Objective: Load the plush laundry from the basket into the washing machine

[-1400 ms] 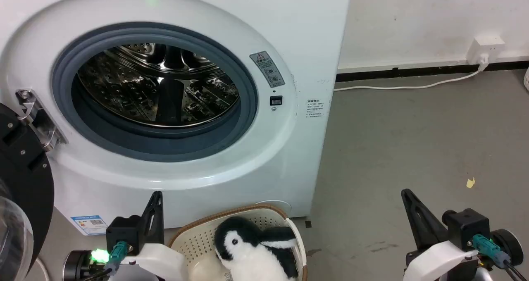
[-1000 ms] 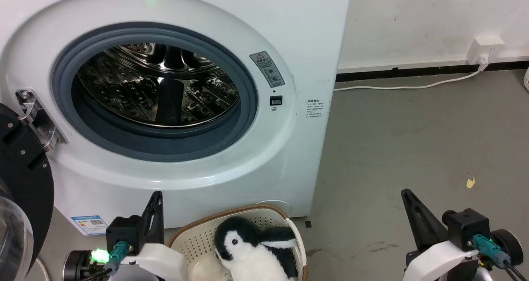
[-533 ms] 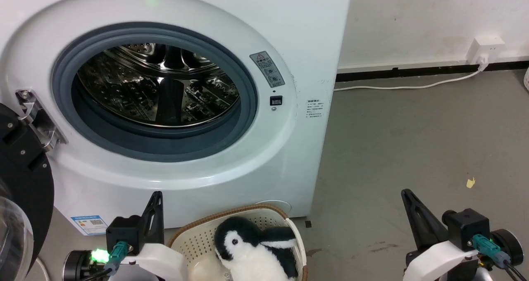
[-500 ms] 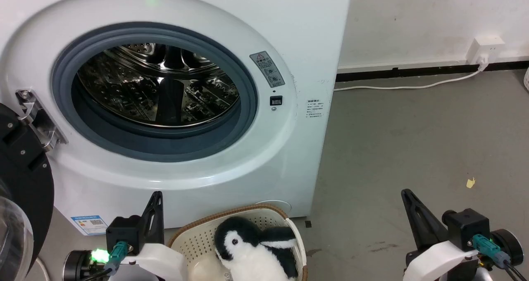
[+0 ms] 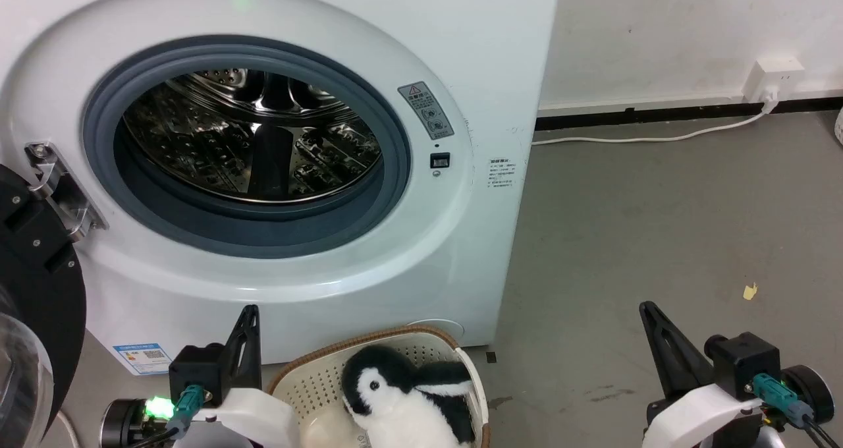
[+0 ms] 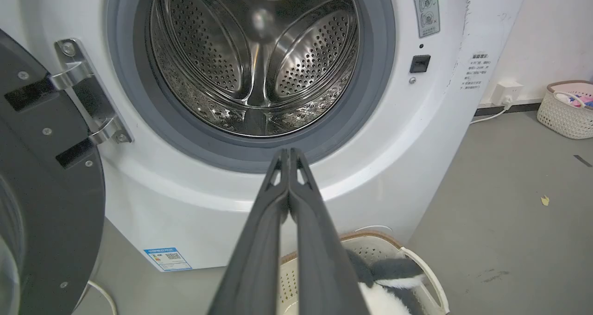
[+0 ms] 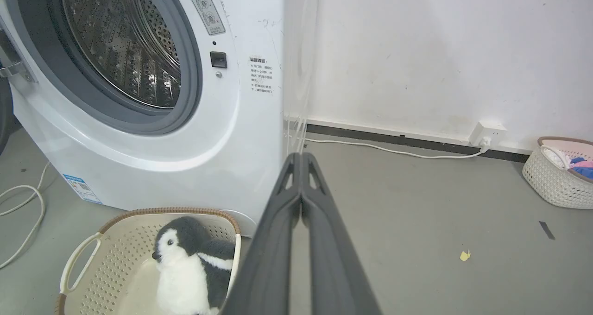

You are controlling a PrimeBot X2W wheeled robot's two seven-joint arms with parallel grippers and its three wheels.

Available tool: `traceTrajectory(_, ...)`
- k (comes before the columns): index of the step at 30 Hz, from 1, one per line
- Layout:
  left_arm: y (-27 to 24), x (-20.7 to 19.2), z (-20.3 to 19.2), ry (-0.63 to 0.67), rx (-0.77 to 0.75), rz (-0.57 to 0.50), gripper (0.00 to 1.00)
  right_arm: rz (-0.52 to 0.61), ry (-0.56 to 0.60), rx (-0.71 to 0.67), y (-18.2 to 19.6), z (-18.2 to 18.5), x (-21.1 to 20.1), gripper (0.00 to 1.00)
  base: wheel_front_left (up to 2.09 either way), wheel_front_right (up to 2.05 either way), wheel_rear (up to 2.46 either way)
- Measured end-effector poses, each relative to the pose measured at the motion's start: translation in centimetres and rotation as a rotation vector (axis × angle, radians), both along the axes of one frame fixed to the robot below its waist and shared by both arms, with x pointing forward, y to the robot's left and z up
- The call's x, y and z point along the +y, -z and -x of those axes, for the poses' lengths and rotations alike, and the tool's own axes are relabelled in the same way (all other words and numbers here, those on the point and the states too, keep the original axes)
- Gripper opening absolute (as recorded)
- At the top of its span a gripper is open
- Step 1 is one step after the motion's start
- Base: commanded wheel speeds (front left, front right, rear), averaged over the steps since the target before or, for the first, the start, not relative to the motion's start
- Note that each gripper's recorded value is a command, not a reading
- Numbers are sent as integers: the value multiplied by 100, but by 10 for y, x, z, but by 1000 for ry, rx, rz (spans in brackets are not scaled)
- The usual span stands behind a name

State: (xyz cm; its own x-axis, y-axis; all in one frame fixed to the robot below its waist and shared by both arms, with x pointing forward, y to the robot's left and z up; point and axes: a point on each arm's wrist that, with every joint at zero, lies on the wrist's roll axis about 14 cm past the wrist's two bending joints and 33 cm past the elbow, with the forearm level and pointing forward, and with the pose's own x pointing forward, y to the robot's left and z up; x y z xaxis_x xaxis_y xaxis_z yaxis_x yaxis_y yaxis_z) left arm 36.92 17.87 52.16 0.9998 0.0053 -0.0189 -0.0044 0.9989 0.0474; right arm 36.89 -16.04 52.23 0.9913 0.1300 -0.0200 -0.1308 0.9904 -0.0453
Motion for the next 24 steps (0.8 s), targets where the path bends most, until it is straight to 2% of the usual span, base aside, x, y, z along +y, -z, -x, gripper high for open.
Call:
traceTrajectory(1,0,0,0,0,0,0,0,0,0,0,0,0,0,0,0,0,0)
traceTrajectory(2,0,0,0,-1,1,0,100,0,0,0,0,0,0,100,0,0,0)
traceTrajectory(24,8,-12,0,21,9,49,100,-58,15,-4,4,0,-5,100,0,0,0)
